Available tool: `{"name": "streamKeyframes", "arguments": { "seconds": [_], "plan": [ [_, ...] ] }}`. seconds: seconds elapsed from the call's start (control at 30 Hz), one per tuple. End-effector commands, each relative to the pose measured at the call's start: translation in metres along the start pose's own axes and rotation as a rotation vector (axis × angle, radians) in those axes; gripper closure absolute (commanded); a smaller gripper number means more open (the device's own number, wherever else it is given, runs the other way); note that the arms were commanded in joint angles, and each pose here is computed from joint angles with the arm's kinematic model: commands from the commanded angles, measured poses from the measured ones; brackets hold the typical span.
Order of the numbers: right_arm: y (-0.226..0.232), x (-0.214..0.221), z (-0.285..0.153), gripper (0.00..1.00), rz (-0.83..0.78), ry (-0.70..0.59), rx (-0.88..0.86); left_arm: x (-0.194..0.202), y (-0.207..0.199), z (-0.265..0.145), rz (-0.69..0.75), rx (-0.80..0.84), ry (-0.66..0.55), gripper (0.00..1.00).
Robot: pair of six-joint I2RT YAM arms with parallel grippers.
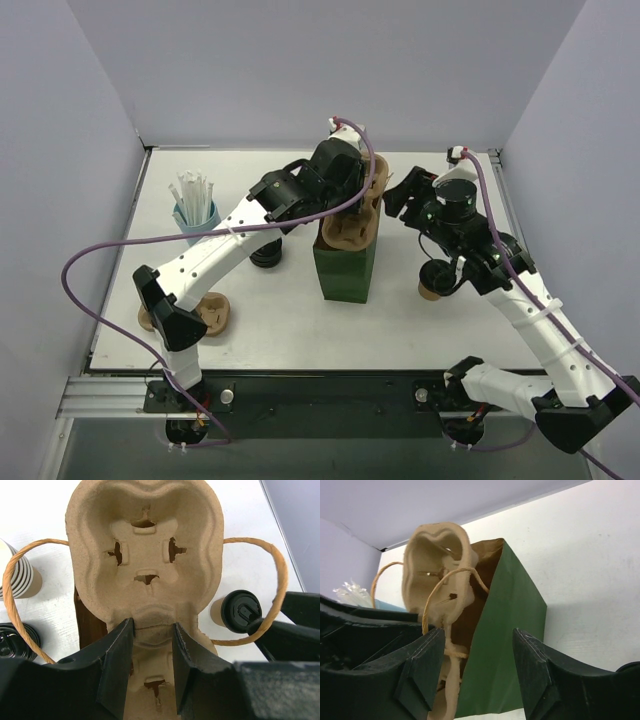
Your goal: Pack the takeout coffee
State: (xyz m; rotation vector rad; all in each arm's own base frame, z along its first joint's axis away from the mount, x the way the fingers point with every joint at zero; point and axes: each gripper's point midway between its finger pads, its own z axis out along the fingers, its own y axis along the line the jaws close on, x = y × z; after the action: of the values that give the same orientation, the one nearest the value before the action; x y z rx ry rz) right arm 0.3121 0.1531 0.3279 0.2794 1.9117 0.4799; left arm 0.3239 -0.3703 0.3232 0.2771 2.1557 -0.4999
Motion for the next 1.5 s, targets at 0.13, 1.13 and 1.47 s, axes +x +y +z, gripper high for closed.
{"name": "streamKeyframes", "arguments": {
  "seconds": [0.13, 1.13, 1.47],
  "plan": [
    [0.021, -0.037, -0.023, 0.43, 0.09, -0.104, -0.101, -0.017, -0.005, 0.0, -0.015, 0.016, -0.041, 0.88],
    [-0.003, -0.003, 0.013, 1.0, -0.04, 0.01, 0.013, -0.027, 0.011, 0.017, -0.044, -0.032, -0.031, 0.88],
    [-0.002, -0.001, 0.013, 1.0, -0.04, 0.02, -0.001, -0.016, 0.007, 0.031, -0.057, -0.022, 0.007, 0.88]
  ]
}}
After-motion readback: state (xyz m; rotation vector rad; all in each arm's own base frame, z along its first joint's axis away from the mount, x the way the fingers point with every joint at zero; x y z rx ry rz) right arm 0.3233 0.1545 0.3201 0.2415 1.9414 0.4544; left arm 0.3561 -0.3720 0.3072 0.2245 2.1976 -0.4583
